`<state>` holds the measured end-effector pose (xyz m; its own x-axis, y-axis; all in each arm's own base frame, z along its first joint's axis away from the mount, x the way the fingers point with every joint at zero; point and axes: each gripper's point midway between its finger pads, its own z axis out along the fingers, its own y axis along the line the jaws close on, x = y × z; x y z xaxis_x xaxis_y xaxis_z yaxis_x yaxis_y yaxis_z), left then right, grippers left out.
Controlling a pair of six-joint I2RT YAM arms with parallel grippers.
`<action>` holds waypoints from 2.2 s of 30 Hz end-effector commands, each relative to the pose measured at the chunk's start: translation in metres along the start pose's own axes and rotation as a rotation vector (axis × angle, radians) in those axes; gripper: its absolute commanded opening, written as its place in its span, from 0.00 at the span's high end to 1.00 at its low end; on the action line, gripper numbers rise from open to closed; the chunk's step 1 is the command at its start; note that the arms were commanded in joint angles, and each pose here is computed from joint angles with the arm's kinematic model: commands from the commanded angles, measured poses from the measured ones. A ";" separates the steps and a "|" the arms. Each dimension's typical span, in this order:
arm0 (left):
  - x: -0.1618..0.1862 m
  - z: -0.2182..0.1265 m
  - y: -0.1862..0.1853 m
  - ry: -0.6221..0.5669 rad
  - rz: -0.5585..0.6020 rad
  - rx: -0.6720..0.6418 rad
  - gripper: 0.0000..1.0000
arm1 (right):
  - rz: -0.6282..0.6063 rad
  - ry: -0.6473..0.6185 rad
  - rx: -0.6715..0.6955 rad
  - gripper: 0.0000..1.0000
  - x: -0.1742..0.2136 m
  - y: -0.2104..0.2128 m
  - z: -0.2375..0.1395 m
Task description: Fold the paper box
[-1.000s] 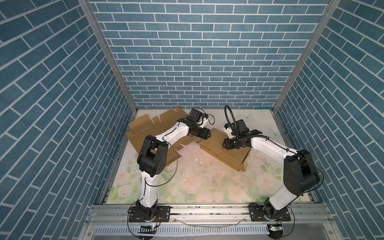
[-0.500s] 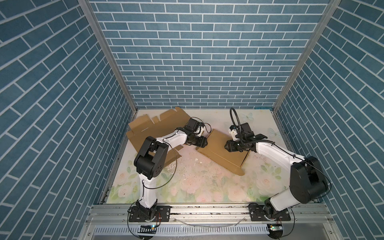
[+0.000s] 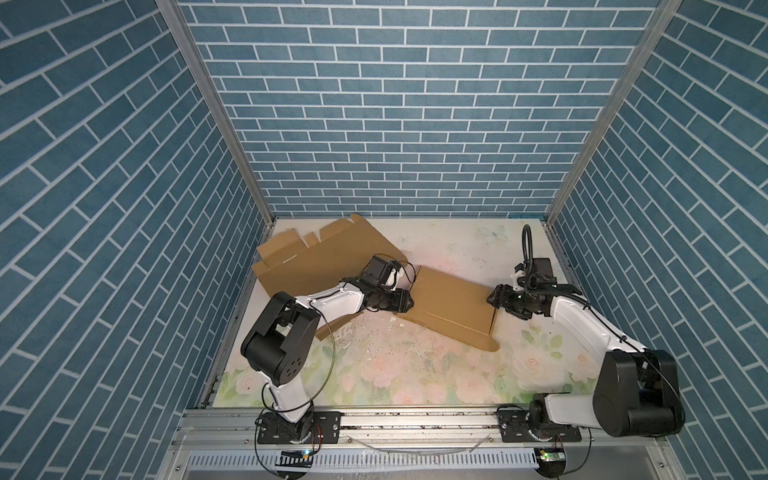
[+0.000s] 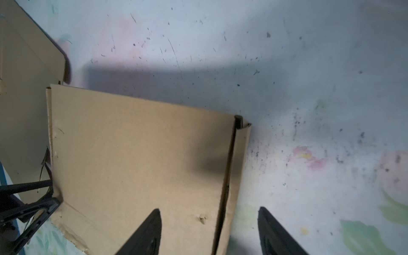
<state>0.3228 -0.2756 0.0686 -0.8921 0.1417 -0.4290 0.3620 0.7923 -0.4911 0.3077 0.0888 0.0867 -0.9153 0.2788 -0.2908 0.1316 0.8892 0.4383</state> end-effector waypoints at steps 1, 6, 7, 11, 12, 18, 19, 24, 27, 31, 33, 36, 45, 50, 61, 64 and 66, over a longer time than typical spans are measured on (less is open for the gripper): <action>-0.006 -0.009 -0.002 -0.021 0.010 -0.006 0.35 | 0.036 0.044 -0.082 0.31 0.001 0.009 0.019; -0.046 -0.021 0.010 -0.069 0.015 -0.006 0.31 | 0.006 0.068 -0.084 0.37 -0.014 0.016 0.036; -0.055 -0.020 0.011 -0.080 0.026 -0.007 0.31 | -0.003 0.079 -0.079 0.38 -0.015 0.018 0.039; -0.072 0.001 0.013 -0.074 0.051 0.000 0.31 | -0.024 0.114 -0.015 0.38 -0.015 0.019 0.046; -0.072 0.007 0.014 -0.061 0.046 0.009 0.31 | -0.027 0.117 0.006 0.38 -0.015 0.017 0.046; -0.061 0.020 0.017 -0.045 0.012 0.020 0.33 | -0.072 0.151 0.138 0.38 -0.012 0.012 0.051; -0.057 0.021 0.015 -0.044 0.003 0.029 0.34 | -0.084 0.155 0.159 0.38 -0.012 0.012 0.052; -0.043 0.031 0.007 -0.031 -0.029 0.070 0.38 | -0.122 0.168 0.232 0.58 -0.015 0.019 0.062; -0.039 0.036 0.003 -0.023 -0.032 0.087 0.42 | -0.126 0.175 0.249 0.71 -0.015 0.023 0.069; -0.037 0.032 0.004 -0.019 -0.023 0.078 0.44 | -0.129 0.180 0.242 0.64 -0.017 0.028 0.067; -0.040 0.025 0.008 -0.025 -0.028 0.069 0.43 | -0.140 0.175 0.239 0.58 -0.018 0.029 0.060; -0.042 0.021 0.011 -0.040 -0.034 0.068 0.43 | -0.139 0.169 0.196 0.55 -0.018 0.035 0.056; -0.063 -0.009 0.019 -0.097 -0.058 0.086 0.31 | -0.102 0.102 -0.096 0.27 -0.027 0.053 0.024; -0.072 0.008 0.025 -0.079 -0.069 0.104 0.29 | -0.027 0.092 -0.216 0.14 -0.025 0.044 0.015; -0.063 0.030 0.037 -0.024 -0.087 0.097 0.35 | 0.099 0.130 -0.339 0.05 -0.001 0.024 0.033; -0.056 0.037 0.042 0.019 -0.097 0.097 0.41 | 0.112 0.143 -0.337 0.04 0.003 0.019 0.038; -0.051 0.039 0.048 0.050 -0.109 0.089 0.46 | 0.121 0.150 -0.336 0.03 0.006 0.017 0.041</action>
<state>0.4019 -0.2748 0.0566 -0.9172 0.0577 -0.3942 0.3070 0.7330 -0.6070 0.3252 0.1184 0.0662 -0.9478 0.2876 -0.1379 0.1115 0.7038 0.7016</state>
